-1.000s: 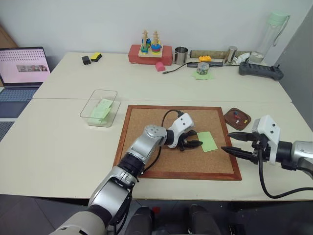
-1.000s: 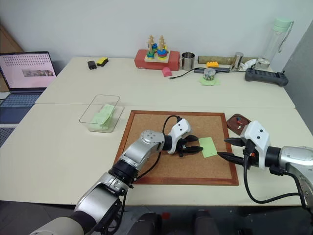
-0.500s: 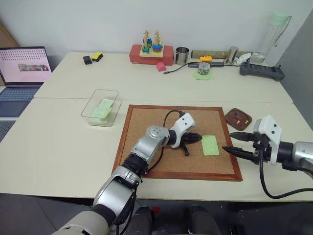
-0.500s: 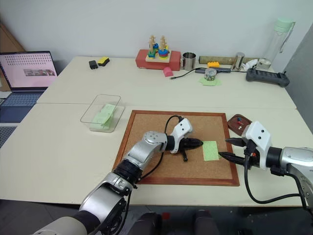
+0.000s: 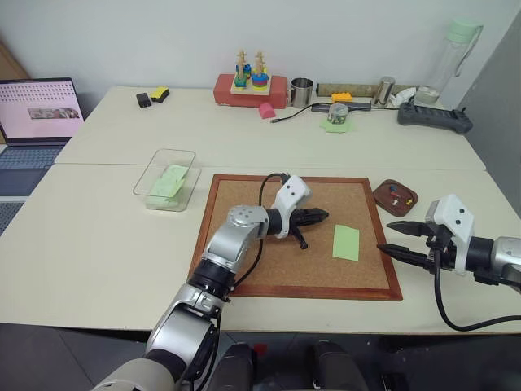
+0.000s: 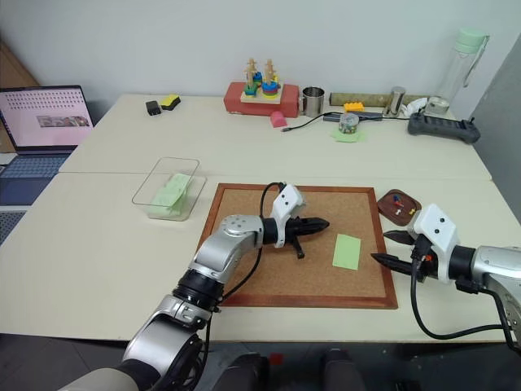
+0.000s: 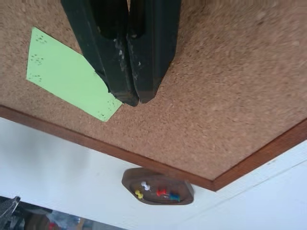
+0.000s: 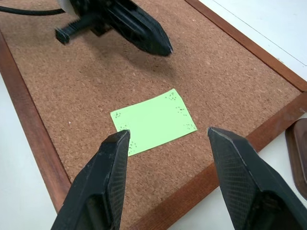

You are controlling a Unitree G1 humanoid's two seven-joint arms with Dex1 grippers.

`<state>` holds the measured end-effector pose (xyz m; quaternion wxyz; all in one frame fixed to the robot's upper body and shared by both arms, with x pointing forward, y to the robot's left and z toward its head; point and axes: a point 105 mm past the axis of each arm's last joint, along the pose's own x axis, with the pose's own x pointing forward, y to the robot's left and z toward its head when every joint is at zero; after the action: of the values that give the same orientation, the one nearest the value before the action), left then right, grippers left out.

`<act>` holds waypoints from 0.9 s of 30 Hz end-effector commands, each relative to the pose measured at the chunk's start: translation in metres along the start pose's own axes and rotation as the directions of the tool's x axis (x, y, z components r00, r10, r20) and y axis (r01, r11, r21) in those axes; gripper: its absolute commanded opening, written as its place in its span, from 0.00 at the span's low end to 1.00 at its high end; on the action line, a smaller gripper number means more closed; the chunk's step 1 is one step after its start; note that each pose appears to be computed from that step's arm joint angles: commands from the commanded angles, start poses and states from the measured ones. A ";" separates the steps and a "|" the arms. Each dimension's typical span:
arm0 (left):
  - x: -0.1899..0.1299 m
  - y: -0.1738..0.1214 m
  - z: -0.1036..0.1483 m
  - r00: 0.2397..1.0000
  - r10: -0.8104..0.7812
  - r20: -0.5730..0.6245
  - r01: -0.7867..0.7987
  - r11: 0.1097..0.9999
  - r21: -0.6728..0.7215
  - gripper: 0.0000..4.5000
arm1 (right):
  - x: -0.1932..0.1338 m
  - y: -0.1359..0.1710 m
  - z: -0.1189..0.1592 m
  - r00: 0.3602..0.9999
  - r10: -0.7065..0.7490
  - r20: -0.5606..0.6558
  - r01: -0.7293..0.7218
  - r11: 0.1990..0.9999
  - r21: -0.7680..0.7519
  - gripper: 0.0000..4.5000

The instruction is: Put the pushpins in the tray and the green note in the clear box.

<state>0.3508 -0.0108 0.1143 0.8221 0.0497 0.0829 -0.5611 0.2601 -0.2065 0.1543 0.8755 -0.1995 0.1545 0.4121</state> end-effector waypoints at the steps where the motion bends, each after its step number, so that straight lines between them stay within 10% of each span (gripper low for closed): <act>1: -0.004 -0.006 0.016 0.998 -0.024 0.061 0.025 1.000 -0.001 0.01 | -0.002 -0.004 0.008 1.000 -0.011 0.019 0.011 0.999 -0.045 0.59; 20: 0.031 -0.018 -0.004 0.995 -0.091 -0.039 0.092 0.996 0.011 0.76 | -0.011 0.005 -0.004 0.999 0.006 -0.043 -0.007 1.000 -0.028 0.59; 27: 0.039 -0.019 -0.018 0.987 -0.133 -0.086 0.137 0.990 0.035 0.76 | -0.015 0.009 -0.005 0.999 -0.002 -0.046 0.002 1.000 -0.016 0.59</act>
<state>0.3482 -0.0446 0.0886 0.7907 0.0684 0.1140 -0.5976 0.2447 -0.2156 0.1435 0.8688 -0.2012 0.1898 0.4108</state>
